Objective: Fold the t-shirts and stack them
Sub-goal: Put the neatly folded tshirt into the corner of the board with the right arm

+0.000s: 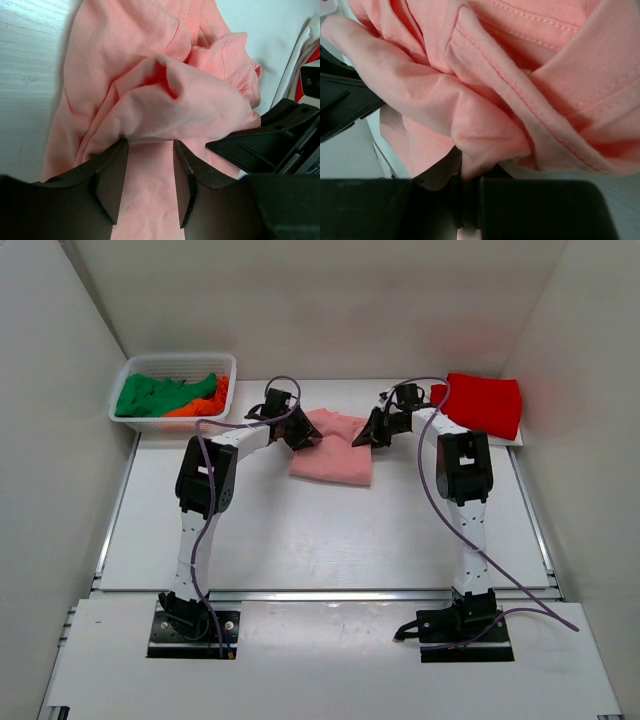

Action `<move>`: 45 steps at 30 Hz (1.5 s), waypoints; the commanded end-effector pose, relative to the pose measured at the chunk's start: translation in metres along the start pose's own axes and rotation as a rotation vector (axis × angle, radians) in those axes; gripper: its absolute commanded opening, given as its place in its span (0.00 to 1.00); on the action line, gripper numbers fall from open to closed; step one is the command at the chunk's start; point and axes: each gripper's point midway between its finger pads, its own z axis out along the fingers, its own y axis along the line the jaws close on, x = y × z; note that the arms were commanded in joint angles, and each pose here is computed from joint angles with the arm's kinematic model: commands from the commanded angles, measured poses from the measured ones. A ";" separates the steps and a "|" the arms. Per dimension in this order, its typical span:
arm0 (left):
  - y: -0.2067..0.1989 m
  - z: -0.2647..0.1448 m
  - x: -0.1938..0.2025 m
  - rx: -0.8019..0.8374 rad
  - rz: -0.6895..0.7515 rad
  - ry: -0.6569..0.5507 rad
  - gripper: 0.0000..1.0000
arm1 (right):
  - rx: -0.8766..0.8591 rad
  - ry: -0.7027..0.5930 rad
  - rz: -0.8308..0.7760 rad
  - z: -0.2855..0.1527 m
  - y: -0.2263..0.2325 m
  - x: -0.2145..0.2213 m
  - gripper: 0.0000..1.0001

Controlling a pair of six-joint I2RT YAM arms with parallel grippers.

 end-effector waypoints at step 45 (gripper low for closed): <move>0.054 -0.146 0.018 0.027 0.062 0.002 0.56 | 1.350 -0.666 -0.627 -0.379 -0.130 -0.223 0.00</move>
